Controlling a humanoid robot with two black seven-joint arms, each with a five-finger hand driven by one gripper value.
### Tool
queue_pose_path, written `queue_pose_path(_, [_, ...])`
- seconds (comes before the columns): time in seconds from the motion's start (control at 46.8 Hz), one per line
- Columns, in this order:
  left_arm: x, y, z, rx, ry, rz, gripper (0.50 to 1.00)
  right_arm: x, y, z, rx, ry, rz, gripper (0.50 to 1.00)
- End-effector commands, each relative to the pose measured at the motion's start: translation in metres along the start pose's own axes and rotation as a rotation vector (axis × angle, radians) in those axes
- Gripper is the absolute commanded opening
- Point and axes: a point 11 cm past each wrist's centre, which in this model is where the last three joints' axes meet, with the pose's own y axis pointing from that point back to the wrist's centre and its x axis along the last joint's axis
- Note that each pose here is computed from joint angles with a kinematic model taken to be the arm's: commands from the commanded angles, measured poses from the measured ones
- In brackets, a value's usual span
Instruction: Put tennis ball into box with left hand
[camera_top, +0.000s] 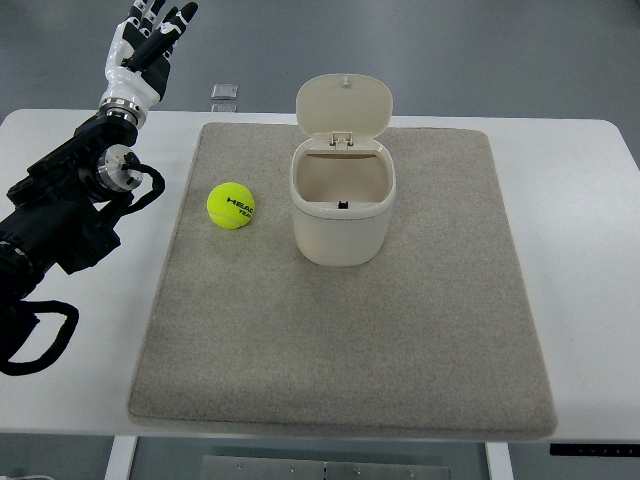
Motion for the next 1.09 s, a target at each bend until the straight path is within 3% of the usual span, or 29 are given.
queue_pose_path(0.0, [0.000, 0.000, 0.000, 0.000, -0.001, 0.001, 0.990, 0.000, 0.000, -0.001, 0.002, 0.000, 0.000, 0.901])
queue_pose_path(0.299, [0.009, -0.002, 0.006, 0.005, -0.037, 0.016, 0.990, 0.000, 0.000, -0.001, 0.002, 0.000, 0.000, 0.901])
queue_pose_path(0.449, [0.021, -0.009, 0.038, -0.016, -0.121, -0.004, 0.990, 0.000, 0.000, -0.001, 0.002, 0.000, 0.000, 0.901])
queue_pose_path(0.662, [0.013, -0.019, 0.072, 0.083, -0.482, -0.209, 0.990, 0.000, 0.000, 0.000, 0.000, 0.000, 0.000, 0.901])
queue_pose_path(0.812, [-0.005, -0.020, 0.072, 0.207, -0.677, -0.400, 0.990, 0.000, 0.000, 0.000, 0.000, 0.000, 0.000, 0.903])
queue_pose_path(1.068, [-0.002, -0.011, 0.066, 0.415, -1.021, -0.575, 0.990, 0.000, 0.000, -0.001, 0.002, 0.000, 0.000, 0.901])
